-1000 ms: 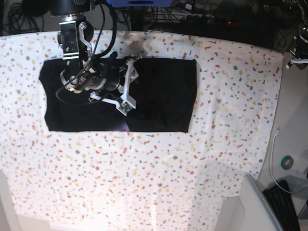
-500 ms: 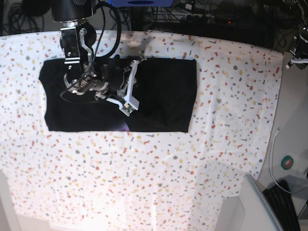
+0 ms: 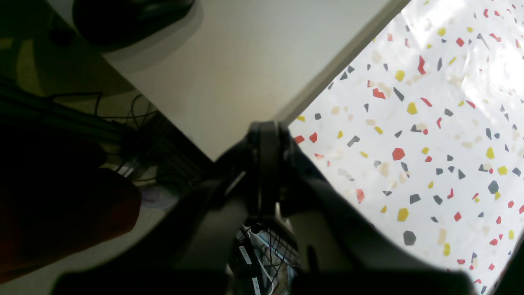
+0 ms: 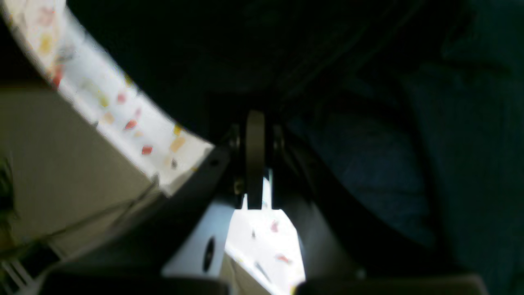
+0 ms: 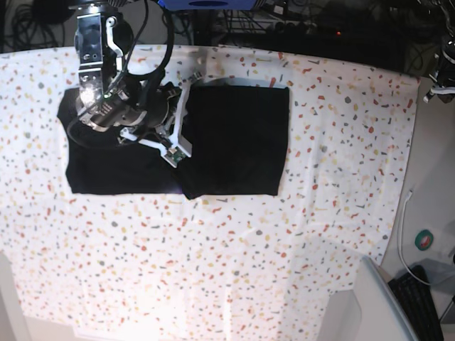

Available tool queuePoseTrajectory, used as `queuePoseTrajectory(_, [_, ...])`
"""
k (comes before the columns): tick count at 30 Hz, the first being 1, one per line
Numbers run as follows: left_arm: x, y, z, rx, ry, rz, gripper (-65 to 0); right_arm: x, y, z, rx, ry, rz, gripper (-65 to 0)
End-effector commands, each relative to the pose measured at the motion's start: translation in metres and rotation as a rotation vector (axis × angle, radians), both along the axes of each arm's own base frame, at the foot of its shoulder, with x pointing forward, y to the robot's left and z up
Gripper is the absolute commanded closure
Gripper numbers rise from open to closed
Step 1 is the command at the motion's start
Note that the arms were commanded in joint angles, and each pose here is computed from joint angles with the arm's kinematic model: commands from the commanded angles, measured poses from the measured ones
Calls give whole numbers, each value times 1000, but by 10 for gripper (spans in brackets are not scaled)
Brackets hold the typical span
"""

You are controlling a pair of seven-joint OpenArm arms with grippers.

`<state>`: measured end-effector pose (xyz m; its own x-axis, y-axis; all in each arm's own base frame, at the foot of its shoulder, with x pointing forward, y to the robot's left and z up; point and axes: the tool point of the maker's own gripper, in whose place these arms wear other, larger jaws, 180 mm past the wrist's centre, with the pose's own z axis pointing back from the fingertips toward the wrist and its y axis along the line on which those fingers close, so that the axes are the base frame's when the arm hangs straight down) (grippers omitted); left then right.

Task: Layout the t-shirt on the table in an organized manner, then fold the t-shirt properly

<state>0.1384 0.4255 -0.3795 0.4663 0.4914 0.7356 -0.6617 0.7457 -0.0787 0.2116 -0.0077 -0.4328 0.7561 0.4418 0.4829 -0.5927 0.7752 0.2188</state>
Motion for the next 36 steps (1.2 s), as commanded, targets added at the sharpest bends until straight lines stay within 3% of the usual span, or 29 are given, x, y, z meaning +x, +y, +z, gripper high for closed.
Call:
queuePoseTrajectory(1, [6, 7, 14, 40, -29, -9, 0, 5, 4, 2, 29, -13, -18, 0])
queuePoseTrajectory(11, [5, 10, 15, 45, -29, -5, 0, 8, 8, -5, 52, -8, -29, 0])
queuePoseTrajectory(22, [5, 11, 16, 48, -31, -4, 0, 27, -2, 9, 30, -74, -29, 0])
queuePoseTrajectory(33, [5, 11, 15, 47, -29, -5, 0, 20, 1, -9, 38, -20, -28, 0])
queuePoseTrajectory(36, [5, 10, 15, 46, -28, -8, 0, 19, -6, -3, -2, -14, -15, 0])
